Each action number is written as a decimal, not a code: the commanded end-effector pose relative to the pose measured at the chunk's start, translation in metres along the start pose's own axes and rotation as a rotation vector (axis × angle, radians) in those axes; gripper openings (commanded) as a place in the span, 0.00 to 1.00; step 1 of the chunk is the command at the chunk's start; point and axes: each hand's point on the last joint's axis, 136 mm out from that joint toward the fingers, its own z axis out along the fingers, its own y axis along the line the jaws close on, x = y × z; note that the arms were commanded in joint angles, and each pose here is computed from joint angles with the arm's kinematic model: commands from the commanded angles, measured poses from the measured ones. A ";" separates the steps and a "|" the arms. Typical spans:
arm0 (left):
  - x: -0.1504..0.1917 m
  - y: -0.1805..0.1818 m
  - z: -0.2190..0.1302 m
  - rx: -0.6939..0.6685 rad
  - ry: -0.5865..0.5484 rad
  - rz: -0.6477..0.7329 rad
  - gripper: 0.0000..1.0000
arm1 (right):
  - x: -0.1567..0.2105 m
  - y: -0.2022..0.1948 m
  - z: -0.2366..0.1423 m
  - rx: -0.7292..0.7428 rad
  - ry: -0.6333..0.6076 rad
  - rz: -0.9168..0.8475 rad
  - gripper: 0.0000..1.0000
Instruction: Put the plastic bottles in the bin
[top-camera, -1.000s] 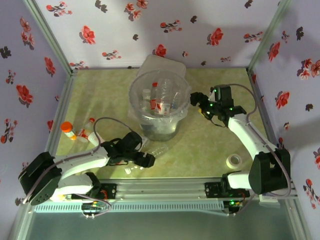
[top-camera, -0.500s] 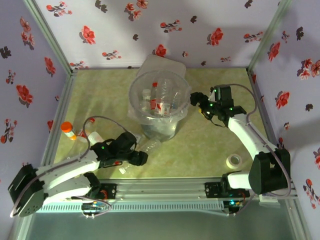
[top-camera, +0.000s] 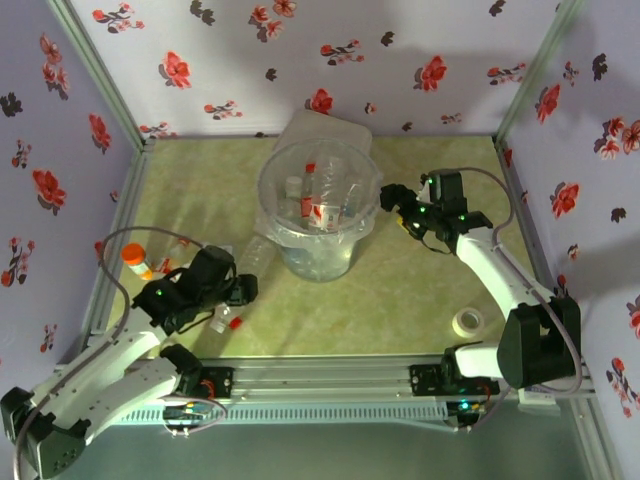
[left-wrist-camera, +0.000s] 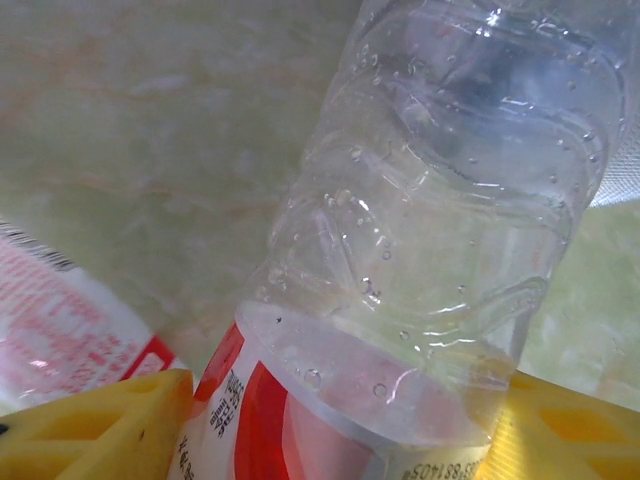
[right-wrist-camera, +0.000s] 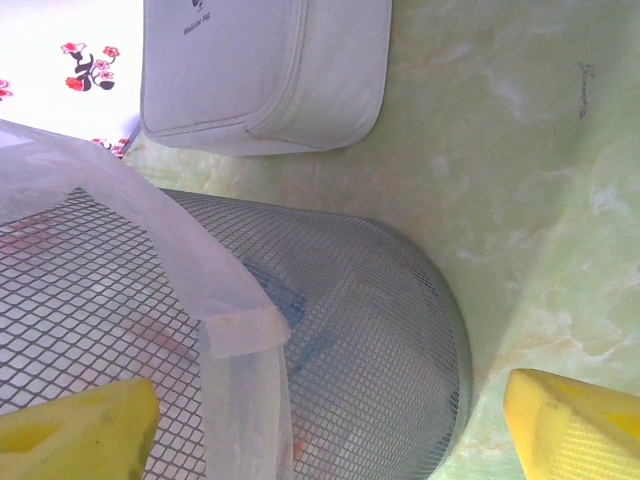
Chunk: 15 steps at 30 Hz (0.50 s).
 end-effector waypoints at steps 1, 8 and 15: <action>-0.019 0.020 -0.016 -0.077 -0.079 -0.096 0.65 | -0.008 0.017 -0.002 -0.044 -0.019 -0.022 0.90; -0.074 0.042 -0.045 -0.151 -0.274 -0.217 0.64 | -0.015 0.018 -0.013 -0.035 -0.079 -0.024 0.89; -0.174 0.028 -0.098 -0.180 -0.451 -0.090 0.64 | -0.037 0.018 -0.051 -0.057 -0.207 -0.011 0.89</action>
